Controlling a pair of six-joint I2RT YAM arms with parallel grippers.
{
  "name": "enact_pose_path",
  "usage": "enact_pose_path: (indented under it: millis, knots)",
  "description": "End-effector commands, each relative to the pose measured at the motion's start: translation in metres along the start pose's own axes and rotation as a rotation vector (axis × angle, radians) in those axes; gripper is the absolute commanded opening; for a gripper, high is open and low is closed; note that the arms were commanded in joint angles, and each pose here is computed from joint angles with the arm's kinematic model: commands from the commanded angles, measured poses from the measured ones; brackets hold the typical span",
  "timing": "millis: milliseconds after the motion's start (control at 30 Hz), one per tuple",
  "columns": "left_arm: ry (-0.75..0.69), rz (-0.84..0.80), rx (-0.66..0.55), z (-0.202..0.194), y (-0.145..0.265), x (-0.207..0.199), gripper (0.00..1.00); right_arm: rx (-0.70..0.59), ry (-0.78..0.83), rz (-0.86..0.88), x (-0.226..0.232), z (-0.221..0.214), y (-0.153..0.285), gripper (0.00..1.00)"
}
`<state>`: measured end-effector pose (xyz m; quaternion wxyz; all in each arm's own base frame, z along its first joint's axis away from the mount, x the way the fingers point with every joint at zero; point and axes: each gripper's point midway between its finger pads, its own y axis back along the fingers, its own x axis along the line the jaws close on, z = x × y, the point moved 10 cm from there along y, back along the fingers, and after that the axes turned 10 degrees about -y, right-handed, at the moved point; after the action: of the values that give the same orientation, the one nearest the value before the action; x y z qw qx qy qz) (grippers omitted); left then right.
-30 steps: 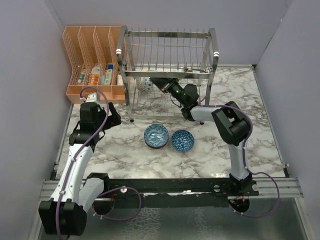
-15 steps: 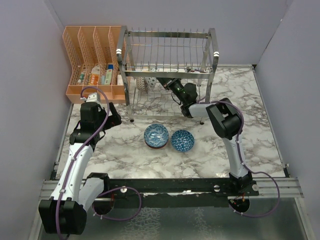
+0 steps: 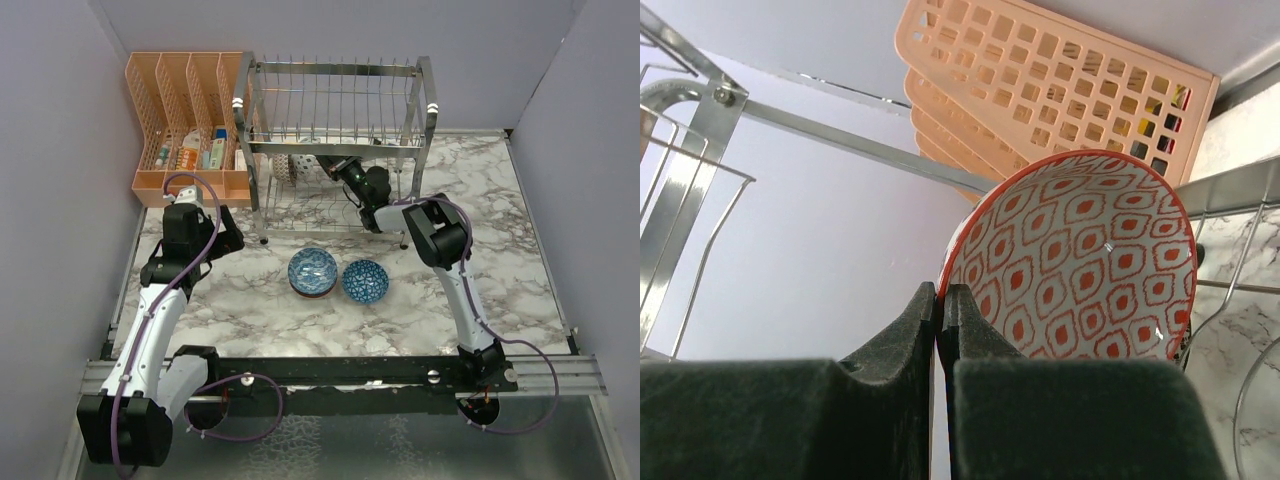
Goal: Load the bowls into the dish rack
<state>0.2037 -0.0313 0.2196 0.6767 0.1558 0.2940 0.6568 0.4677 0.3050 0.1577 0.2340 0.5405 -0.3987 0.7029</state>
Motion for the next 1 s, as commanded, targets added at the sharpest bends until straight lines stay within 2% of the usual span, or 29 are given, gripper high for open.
enact_pose_path:
  millis: [0, 200, 533, 967]
  knots:
    - [-0.019, -0.006, -0.013, 0.005, 0.001, -0.002, 0.99, 0.032, -0.097, 0.087, 0.011, 0.008, -0.007, 0.01]
    - [-0.019, -0.003, -0.010, 0.005, 0.000, -0.002, 0.99, 0.058, -0.202, 0.022, -0.010, 0.006, -0.007, 0.01]
    - [-0.020, -0.003, -0.011, 0.006, 0.000, -0.002, 0.99, 0.040, -0.225, -0.088, -0.025, 0.008, -0.001, 0.01]
    - [-0.021, -0.001, -0.016, 0.007, 0.001, -0.002, 0.99, 0.031, -0.153, -0.096, -0.010, 0.014, -0.001, 0.27]
